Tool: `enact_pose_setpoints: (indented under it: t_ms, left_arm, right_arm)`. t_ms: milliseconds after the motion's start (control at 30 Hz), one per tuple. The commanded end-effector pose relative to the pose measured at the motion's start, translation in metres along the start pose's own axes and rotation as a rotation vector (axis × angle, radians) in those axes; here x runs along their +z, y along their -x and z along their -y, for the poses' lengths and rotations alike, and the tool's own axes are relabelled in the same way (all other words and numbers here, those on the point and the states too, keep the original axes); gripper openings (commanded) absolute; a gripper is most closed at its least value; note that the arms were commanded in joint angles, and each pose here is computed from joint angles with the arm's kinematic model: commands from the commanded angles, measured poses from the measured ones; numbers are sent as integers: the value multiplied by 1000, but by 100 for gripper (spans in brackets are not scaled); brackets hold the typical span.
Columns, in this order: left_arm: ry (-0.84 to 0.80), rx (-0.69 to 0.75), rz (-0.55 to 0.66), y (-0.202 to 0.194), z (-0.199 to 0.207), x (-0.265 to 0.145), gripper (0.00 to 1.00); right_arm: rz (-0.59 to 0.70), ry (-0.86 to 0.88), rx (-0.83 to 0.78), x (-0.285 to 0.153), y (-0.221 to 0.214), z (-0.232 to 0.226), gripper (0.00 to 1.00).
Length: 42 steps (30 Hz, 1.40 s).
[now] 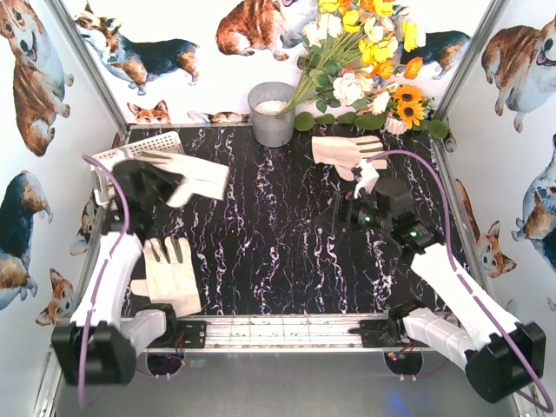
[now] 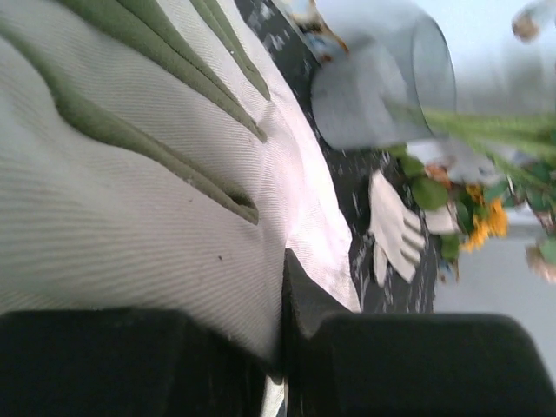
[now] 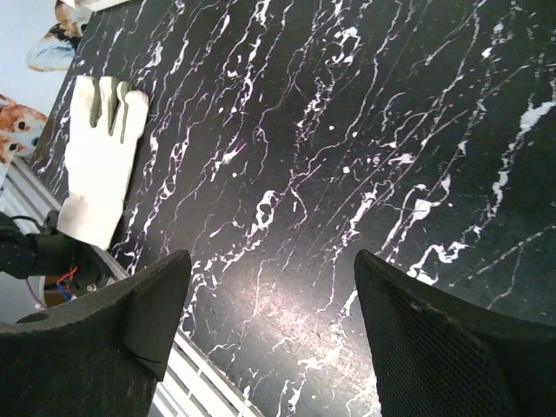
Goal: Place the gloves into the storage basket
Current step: Place the glove in the bin.
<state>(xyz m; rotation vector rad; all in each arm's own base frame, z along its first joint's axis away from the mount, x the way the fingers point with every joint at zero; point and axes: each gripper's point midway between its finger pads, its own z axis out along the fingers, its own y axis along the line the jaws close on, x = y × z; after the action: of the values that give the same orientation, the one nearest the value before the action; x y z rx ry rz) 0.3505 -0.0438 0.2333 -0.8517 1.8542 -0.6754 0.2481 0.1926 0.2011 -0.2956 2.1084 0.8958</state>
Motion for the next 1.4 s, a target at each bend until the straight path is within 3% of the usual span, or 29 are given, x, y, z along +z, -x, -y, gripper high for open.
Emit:
enact_pose_setpoints:
  t_ms: [0, 200, 567, 867, 1100, 1367]
  left_arm:
    - [71, 6, 44, 48, -15, 12, 0]
    - [121, -78, 163, 108, -39, 34, 0]
    - [184, -126, 248, 166, -74, 85, 0]
    - [258, -146, 211, 167, -118, 126, 0]
    - [219, -143, 164, 163, -125, 152, 0]
    - [187, -160, 201, 169, -132, 159, 0]
  right_arm:
    - [54, -78, -42, -12, 3, 12, 77]
    - [69, -76, -68, -18, -1, 12, 78]
    - [74, -37, -76, -12, 0, 9, 78]
    - [58, -52, -70, -2, 2, 15, 78]
    - [42, -53, -60, 5, 2, 18, 78]
    - [31, -42, -43, 10, 2, 18, 78]
